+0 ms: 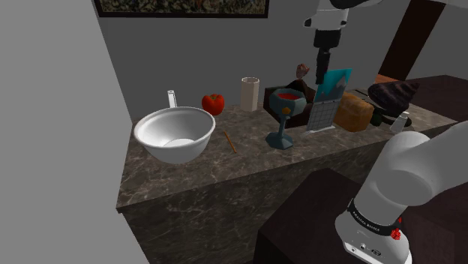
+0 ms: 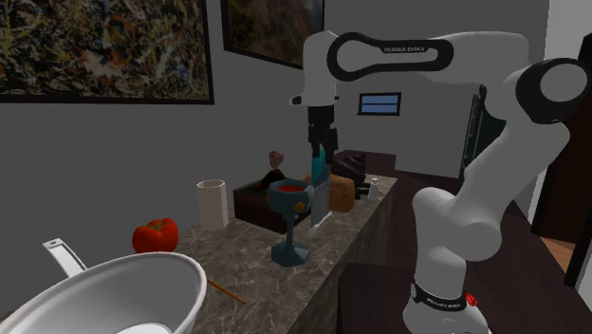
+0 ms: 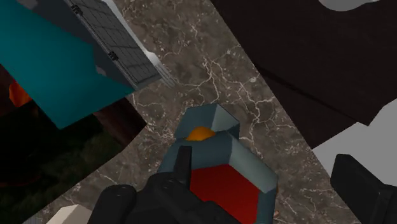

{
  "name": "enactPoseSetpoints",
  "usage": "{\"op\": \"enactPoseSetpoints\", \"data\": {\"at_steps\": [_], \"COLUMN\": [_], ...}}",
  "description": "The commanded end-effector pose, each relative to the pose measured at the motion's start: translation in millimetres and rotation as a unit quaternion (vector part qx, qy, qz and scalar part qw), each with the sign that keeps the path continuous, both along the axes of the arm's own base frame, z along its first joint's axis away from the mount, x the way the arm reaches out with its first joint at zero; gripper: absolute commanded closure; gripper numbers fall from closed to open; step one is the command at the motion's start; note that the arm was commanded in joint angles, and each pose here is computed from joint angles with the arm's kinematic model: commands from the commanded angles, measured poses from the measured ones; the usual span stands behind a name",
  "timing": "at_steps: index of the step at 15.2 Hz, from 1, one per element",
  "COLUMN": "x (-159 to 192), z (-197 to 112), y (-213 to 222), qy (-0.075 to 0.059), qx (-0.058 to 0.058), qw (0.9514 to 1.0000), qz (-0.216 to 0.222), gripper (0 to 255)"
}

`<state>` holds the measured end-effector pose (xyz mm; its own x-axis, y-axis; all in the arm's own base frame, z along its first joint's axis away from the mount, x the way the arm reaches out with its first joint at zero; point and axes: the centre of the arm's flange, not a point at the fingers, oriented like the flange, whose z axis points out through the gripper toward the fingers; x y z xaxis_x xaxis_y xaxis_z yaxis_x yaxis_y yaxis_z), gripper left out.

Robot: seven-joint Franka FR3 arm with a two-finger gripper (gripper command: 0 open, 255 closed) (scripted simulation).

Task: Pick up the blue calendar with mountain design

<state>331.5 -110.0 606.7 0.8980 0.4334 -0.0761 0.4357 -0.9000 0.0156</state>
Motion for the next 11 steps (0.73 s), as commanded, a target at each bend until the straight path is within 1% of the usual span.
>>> {"op": "enactPoseSetpoints", "data": {"at_steps": [1,3,5,8,9,11], "x": [5.5,14.9,26.0,45.4,49.9,49.9], "z": [6.1,13.6,21.2,32.8,35.2,24.7], "y": [-21.7,-41.9,-61.2,-88.2,-93.5,-93.5], "qy": [0.010,0.018,0.027,0.039,0.042,0.042], "qx": [-0.010,-0.019,-0.028,-0.041,-0.044,-0.044], "qw": [0.9991,0.9965,0.9924,0.9833,0.9809,0.9809], "qz": [0.041,0.079,0.117,0.173,0.185,0.185], "gripper": [0,0,0,0,0,0]}}
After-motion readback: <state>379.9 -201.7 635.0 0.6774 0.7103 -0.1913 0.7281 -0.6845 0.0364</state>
